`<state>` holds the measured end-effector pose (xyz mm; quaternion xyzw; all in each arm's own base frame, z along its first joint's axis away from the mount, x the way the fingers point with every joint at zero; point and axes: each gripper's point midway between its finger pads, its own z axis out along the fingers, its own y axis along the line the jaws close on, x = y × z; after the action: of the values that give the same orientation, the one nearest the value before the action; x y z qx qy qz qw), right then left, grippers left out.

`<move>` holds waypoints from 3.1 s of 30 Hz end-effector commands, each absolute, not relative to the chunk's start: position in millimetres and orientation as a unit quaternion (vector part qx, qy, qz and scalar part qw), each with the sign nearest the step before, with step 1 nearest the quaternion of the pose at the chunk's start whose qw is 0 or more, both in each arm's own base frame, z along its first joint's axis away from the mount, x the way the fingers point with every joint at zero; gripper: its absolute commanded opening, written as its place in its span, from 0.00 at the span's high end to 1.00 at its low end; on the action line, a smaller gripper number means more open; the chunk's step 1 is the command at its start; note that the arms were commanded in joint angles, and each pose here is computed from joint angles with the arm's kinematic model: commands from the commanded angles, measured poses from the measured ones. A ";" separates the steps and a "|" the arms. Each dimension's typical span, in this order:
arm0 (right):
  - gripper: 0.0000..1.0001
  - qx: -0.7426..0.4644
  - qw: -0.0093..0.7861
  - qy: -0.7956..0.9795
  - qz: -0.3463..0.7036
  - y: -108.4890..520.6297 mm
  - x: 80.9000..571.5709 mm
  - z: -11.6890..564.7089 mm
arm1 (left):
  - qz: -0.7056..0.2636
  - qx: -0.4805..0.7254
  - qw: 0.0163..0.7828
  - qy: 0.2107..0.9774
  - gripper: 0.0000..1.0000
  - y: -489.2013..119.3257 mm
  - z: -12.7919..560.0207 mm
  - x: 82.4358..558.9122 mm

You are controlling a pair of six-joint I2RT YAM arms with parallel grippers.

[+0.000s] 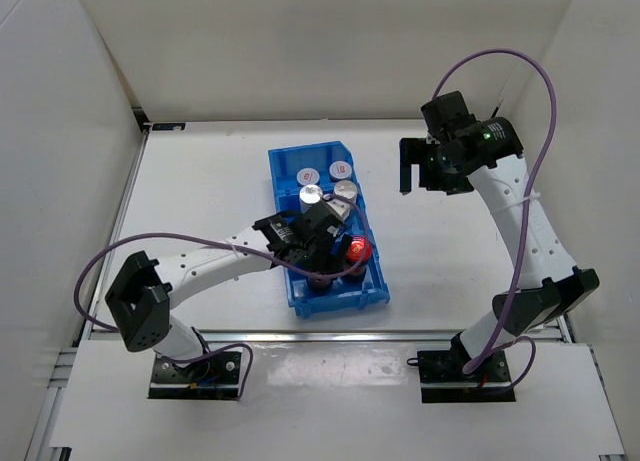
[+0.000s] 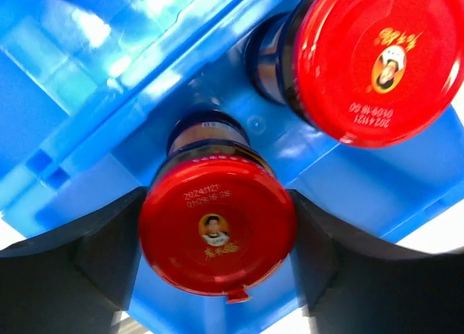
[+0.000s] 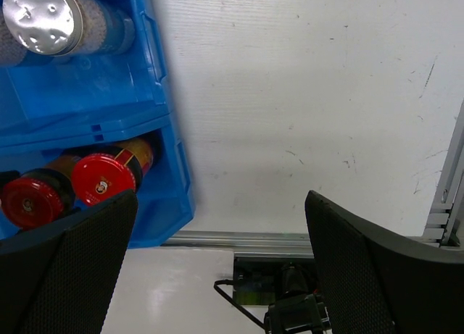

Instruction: Organize the condiment bottles

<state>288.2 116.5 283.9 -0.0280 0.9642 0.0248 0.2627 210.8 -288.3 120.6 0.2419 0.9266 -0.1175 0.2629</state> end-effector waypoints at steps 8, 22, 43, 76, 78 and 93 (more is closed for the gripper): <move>0.01 -0.027 0.185 0.982 -0.007 98.5 249.5 278.0 | -0.085 0.210 0.376 0.898 0.00 -280.5 223.5 252.3; 0.01 -0.016 0.205 0.978 -0.029 78.7 229.5 280.3 | -0.081 -0.035 0.557 0.826 0.00 -126.1 387.5 322.0; 0.01 0.007 0.213 0.974 -0.076 49.1 203.3 274.0 | -0.022 -0.175 0.685 0.707 0.00 -9.6 326.5 352.4; 0.01 -0.001 0.227 0.972 -0.054 37.0 165.1 278.8 | 0.047 -0.039 0.687 0.725 0.00 1.7 131.6 352.0; 0.01 0.005 0.229 0.972 -0.057 35.9 165.7 279.0 | 0.038 -0.018 0.673 0.738 0.00 -3.4 119.8 352.4; 0.01 0.008 0.246 0.968 -0.049 38.6 171.1 285.5 | 0.005 0.012 0.650 0.760 0.00 -11.0 93.3 380.0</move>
<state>215.9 61.9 291.7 0.0170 0.9476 -0.0074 0.3190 373.0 -5.2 78.2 -0.0047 0.7798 0.0181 0.6258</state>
